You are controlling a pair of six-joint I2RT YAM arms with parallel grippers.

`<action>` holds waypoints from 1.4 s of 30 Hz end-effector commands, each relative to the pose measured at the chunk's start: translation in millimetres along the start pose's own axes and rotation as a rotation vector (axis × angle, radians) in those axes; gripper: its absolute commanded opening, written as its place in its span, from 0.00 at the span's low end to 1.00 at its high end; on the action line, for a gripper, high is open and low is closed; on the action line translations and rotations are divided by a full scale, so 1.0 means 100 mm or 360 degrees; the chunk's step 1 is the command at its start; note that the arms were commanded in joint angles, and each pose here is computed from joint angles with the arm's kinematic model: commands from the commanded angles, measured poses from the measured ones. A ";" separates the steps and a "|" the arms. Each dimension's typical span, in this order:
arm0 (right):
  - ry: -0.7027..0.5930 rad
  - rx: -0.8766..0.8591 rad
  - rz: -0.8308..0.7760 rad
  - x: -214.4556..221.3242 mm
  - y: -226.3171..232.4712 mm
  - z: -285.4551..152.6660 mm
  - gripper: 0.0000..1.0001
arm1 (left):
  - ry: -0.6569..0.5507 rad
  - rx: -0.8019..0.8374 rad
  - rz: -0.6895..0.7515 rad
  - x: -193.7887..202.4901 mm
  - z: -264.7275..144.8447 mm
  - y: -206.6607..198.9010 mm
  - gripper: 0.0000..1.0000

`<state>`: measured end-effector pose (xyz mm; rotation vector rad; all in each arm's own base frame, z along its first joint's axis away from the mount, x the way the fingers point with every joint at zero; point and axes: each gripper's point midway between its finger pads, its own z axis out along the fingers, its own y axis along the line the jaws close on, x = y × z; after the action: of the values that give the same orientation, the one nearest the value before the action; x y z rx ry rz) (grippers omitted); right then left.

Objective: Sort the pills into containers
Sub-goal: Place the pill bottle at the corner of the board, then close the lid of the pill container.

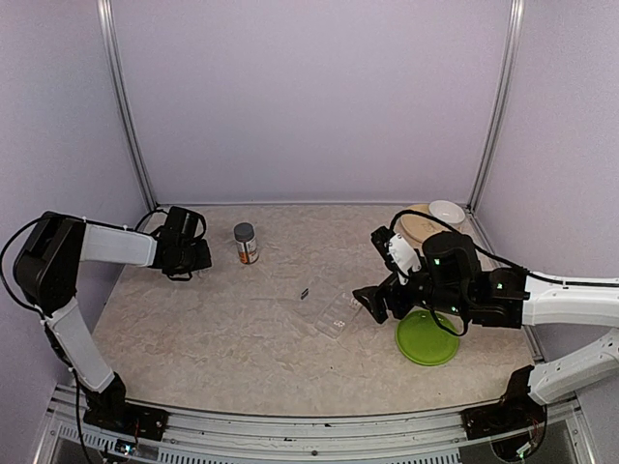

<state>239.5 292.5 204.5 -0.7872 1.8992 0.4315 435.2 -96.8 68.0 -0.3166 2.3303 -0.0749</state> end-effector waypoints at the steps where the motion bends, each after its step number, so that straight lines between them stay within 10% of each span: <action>1: -0.0027 0.0031 0.0033 -0.02 -0.07 -0.02 1.00 | -0.0069 0.0024 -0.0038 -0.17 -0.06 -0.03 0.49; 14: 0.0012 0.0000 0.0071 0.03 -0.11 0.06 1.00 | -0.0214 0.0190 -0.0105 -0.47 -0.60 -0.15 0.98; 42: 0.0315 -0.0278 0.0614 0.47 -0.54 0.74 1.00 | 0.0078 0.0862 0.0128 0.78 -1.06 -1.63 0.99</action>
<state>304.9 269.6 121.9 -0.6036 2.2504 0.6766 343.8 -254.6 111.0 0.0171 2.2801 -0.5518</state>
